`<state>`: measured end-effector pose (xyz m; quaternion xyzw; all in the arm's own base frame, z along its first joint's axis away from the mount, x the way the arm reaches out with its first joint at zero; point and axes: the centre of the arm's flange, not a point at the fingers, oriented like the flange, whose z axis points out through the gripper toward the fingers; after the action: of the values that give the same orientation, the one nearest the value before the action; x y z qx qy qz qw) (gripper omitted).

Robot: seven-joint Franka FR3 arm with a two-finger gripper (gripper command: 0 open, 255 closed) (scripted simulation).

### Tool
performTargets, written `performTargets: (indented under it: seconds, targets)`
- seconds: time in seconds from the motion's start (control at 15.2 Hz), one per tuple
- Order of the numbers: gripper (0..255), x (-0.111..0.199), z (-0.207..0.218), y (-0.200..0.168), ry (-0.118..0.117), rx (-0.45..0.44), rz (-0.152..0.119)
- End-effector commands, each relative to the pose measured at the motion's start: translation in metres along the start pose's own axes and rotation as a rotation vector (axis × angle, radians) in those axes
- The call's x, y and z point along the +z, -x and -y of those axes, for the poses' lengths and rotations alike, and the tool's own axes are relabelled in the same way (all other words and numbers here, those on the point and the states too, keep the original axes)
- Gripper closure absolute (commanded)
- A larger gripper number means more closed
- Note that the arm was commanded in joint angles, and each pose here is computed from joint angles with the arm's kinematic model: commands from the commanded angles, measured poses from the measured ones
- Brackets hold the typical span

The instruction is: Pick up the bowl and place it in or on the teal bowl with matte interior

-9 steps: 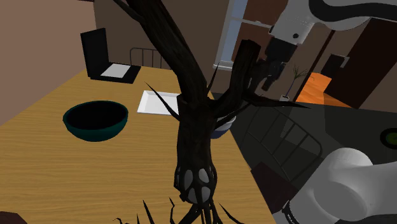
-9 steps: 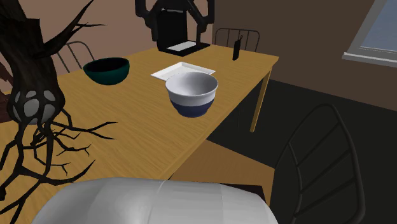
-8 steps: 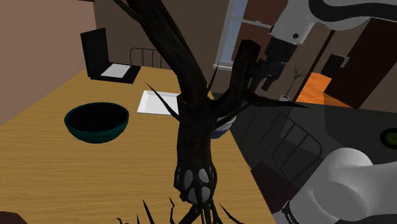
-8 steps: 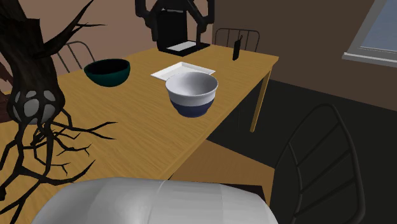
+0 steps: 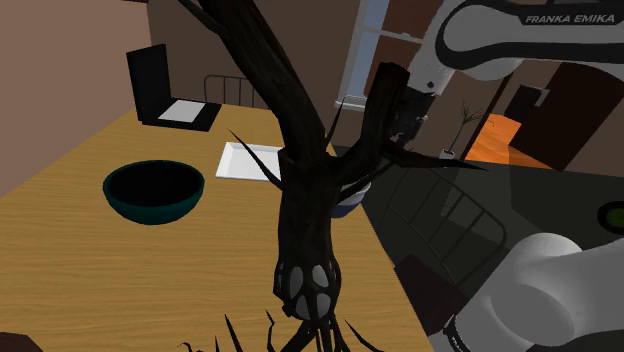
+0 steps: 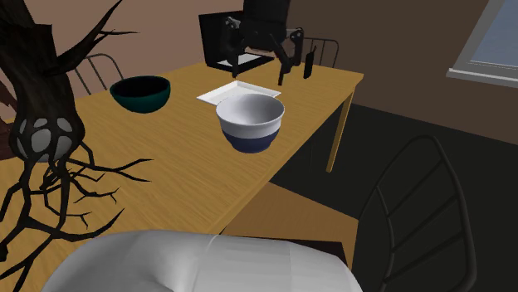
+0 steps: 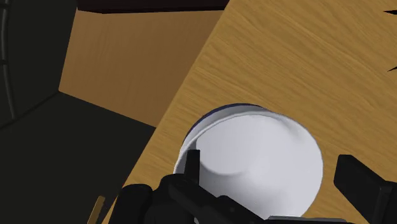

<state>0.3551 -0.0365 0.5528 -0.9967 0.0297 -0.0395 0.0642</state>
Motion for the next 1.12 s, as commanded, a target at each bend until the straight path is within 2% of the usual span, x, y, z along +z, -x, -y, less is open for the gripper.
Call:
performTargets:
  seconds: [0.0, 0.59, 1.06]
  targets:
    - [0, 0.017, -0.016, -0.015, -0.016, 0.010, -0.001]
    - [0, 0.099, -0.085, -0.080, -0.089, 0.056, 0.004]
    - [0, 0.134, -0.085, -0.083, -0.092, 0.058, 0.004]
